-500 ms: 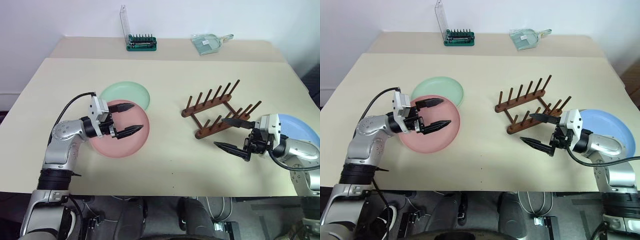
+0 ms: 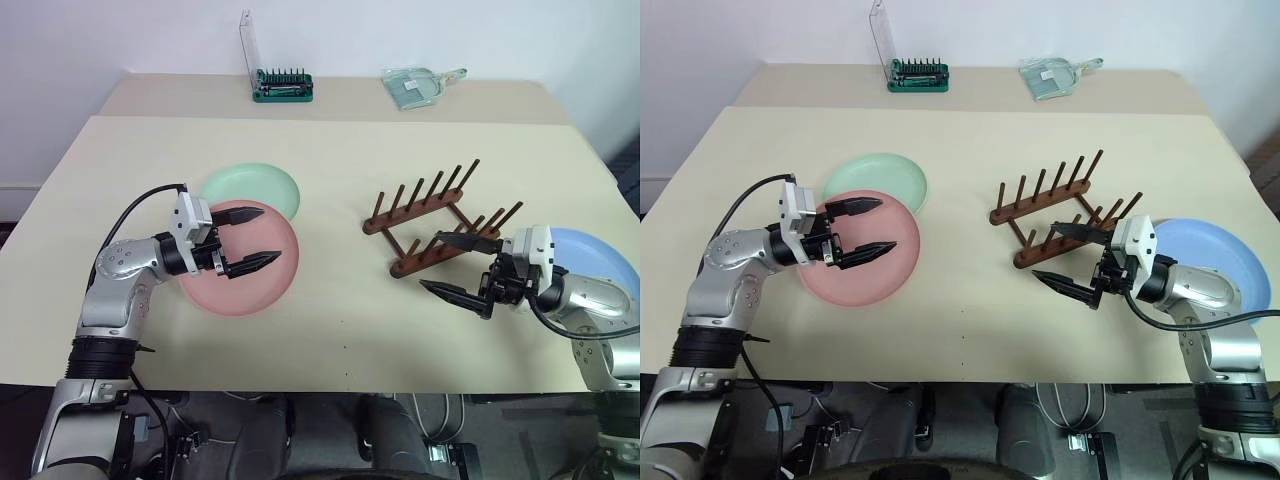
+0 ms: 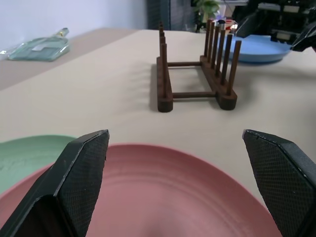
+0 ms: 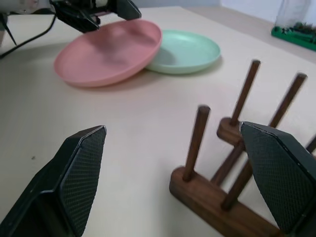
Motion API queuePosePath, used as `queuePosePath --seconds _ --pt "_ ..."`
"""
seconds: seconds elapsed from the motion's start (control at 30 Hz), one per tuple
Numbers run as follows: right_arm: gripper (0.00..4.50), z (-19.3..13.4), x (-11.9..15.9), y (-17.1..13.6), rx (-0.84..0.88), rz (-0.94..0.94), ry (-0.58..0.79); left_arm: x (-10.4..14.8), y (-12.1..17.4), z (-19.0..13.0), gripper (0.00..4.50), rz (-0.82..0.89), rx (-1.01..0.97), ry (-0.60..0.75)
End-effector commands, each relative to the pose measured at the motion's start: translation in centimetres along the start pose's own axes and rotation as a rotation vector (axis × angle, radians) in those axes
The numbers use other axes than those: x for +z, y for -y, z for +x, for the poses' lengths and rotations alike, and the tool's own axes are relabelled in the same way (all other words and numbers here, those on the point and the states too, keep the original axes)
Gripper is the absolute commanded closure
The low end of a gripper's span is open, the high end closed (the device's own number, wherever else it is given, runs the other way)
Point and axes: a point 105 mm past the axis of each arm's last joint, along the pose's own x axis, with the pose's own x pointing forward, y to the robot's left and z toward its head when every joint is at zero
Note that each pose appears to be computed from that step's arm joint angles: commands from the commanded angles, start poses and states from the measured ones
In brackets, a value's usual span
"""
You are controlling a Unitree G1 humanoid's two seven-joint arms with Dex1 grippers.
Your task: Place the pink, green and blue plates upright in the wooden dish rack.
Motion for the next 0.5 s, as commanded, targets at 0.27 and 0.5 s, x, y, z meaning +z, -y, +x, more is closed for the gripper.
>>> queuePosePath --seconds 0.27,0.5 --pt "0.07 0.9 7.0 0.0 0.015 -0.053 0.213 4.2 -1.2 -0.6 0.0 -0.019 -0.007 0.082" --pt "0.07 -0.5 7.4 1.4 -0.074 -0.032 0.214 5.5 1.0 5.2 0.0 -0.13 -0.138 -0.023"
